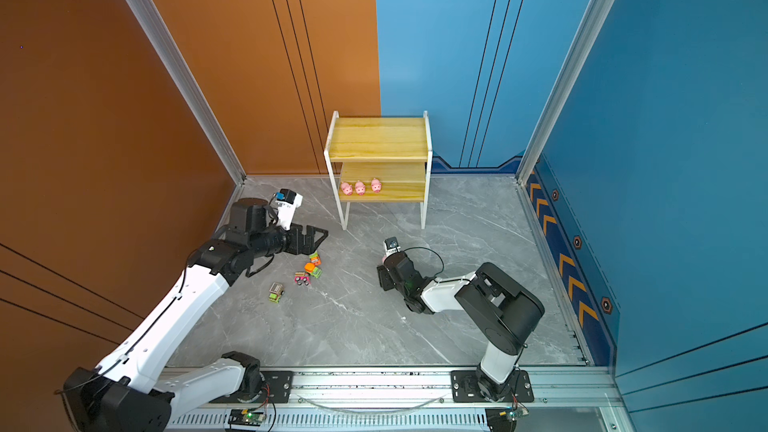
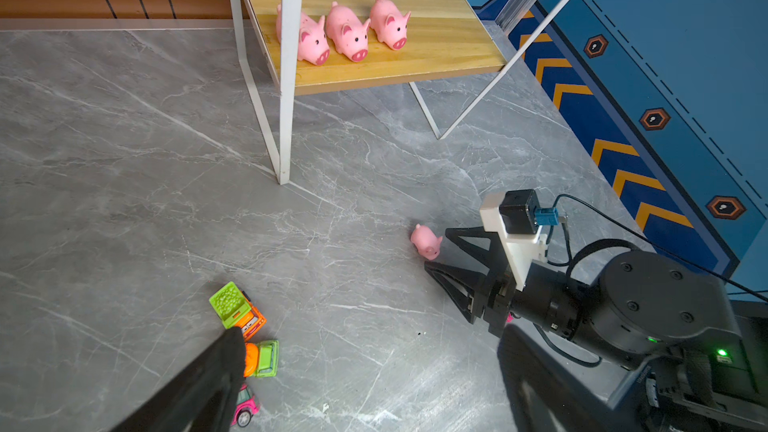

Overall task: Place and organize the plastic toys onto the shelf
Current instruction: 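Raise the left gripper away while the right gripper moves over the pink pig, then lower the right gripper onto the pink pig and close on it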

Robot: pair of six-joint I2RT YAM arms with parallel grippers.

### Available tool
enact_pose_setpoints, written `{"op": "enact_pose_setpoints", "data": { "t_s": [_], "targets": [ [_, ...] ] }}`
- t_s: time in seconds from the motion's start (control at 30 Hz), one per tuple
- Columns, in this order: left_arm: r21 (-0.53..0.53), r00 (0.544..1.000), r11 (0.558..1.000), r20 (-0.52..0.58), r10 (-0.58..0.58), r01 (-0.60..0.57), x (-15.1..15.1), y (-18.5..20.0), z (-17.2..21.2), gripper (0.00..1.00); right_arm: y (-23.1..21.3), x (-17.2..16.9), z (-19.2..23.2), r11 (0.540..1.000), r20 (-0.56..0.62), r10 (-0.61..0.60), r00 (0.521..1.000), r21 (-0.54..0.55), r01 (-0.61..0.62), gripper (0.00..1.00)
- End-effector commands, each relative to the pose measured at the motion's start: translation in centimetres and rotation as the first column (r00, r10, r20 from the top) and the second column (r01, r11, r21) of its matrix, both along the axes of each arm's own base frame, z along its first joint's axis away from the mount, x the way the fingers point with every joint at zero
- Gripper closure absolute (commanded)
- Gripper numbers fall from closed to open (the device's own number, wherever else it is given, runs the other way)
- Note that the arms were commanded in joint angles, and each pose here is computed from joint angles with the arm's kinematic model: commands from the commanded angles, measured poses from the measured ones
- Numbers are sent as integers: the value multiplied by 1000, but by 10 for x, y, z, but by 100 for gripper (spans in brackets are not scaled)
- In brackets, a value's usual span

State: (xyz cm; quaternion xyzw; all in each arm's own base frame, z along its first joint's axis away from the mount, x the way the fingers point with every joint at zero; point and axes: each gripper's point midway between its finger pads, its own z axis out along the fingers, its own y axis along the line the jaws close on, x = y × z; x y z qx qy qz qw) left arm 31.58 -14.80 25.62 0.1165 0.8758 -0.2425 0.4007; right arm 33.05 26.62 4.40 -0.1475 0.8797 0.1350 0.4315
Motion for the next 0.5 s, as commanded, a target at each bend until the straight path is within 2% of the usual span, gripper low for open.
{"op": "enact_pose_setpoints", "data": {
  "t_s": [0.0, 0.47],
  "targets": [
    [-27, 1000, 1000, 6, -9, 9, -3, 0, 3, 4, -2, 3, -7, 1000, -29, -21, 999, -9, 21, 37],
    [-33, 1000, 999, 18, -8, 9, -4, 2, 5, 5, 2, 15, -21, 1000, -51, -15, 999, 9, 16, 43]
  ]
}}
